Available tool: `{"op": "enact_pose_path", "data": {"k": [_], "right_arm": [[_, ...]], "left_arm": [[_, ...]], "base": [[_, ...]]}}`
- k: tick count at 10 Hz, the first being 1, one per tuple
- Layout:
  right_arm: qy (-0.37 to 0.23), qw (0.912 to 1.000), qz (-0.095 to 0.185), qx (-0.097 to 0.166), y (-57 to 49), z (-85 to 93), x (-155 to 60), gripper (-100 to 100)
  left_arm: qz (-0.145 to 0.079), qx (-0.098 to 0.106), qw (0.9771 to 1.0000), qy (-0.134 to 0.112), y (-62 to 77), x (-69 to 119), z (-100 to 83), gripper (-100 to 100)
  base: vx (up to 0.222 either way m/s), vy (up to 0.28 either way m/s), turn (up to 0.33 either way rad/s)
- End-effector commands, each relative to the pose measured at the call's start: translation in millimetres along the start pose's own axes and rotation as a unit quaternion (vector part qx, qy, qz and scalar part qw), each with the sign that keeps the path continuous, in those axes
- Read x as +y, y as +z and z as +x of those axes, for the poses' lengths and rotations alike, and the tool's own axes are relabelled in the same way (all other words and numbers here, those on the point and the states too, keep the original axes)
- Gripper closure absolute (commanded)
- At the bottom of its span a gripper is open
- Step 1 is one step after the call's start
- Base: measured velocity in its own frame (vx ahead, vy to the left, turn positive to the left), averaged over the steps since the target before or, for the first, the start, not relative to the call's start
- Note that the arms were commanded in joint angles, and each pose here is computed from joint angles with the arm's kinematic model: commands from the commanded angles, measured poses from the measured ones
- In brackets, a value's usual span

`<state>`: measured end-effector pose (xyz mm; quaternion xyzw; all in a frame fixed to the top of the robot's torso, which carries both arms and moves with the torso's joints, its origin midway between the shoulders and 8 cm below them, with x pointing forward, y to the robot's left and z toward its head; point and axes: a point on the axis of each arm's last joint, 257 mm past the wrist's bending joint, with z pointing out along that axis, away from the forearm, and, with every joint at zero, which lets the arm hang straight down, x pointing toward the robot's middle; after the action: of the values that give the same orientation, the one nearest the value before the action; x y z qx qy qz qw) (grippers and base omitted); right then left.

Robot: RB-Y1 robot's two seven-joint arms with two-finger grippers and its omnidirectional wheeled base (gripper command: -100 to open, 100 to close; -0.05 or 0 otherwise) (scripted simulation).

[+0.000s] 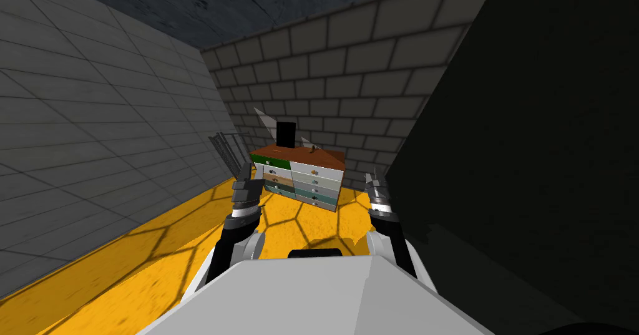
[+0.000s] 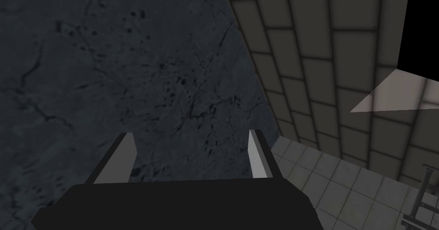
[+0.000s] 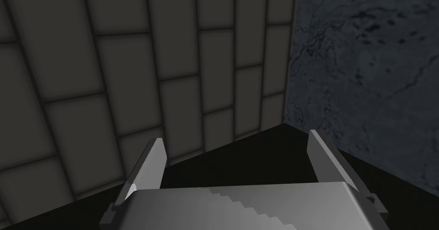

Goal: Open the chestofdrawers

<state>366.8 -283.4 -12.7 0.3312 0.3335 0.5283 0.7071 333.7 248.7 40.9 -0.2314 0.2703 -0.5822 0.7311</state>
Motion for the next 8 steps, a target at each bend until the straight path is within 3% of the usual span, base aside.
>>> {"op": "enact_pose_path", "data": {"k": [1,8], "right_arm": [[0.000,1.0000,0.000,0.000,0.0,0.0,0.0,0],[0.000,1.0000,0.000,0.000,0.0,0.0,0.2,0]], "left_arm": [[0.000,0.000,1.0000,0.000,0.0,0.0,0.0,0],[0.000,0.000,1.0000,0.000,0.1,-0.2,0.0,0]], "base": [[0.000,0.000,0.000],[0.000,0.000,0.000]]}}
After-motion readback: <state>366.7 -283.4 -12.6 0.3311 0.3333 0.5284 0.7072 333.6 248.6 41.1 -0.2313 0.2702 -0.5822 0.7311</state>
